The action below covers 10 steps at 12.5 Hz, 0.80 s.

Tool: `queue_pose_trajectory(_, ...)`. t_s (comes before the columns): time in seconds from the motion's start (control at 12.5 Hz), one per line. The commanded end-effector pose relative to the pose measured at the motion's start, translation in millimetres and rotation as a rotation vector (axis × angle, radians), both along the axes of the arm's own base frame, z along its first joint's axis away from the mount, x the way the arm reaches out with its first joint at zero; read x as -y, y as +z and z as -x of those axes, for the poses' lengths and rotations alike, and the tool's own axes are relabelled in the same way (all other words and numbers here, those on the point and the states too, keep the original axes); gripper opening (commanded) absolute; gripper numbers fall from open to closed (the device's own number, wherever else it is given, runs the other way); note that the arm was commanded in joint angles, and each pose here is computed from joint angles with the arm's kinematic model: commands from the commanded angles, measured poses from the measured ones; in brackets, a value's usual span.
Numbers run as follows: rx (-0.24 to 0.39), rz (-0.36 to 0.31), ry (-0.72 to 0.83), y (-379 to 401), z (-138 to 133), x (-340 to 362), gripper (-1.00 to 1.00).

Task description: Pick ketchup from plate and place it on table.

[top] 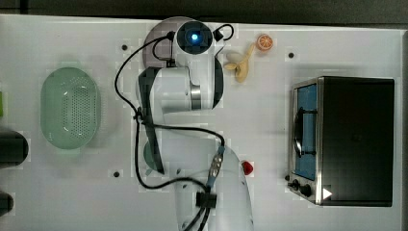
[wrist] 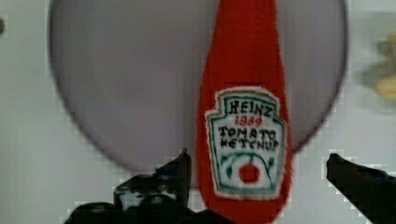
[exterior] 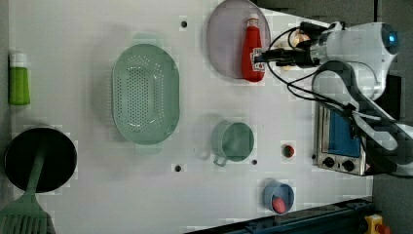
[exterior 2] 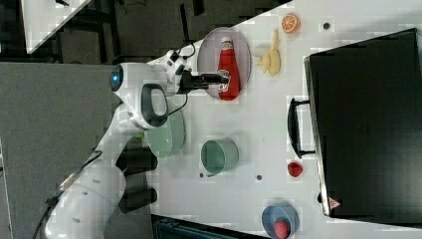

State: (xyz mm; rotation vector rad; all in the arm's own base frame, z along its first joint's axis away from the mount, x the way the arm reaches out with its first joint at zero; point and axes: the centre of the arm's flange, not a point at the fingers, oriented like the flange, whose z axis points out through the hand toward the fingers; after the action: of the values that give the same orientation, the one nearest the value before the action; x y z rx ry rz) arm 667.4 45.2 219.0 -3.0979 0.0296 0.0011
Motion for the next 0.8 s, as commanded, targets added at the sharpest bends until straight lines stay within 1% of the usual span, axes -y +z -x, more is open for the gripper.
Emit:
queue_pose_trajectory(0.08, 0.027, 0.0, 0.039, -23.8, -7.9, 2.6, 1.0)
queue_pose_trajectory(0.16, 0.022, -0.003, 0.04, -33.3, -7.3, 1.6, 1.0)
queue_pose_trajectory(0.56, 0.059, -0.014, 0.042, -55.2, -14.3, -4.5, 1.0)
queue_pose_trajectory(0.72, 0.056, -0.015, 0.041, -59.5, -14.4, -3.9, 1.0)
queue_pose_trajectory(0.8, 0.051, -0.014, 0.04, -62.8, -13.6, -3.2, 0.93)
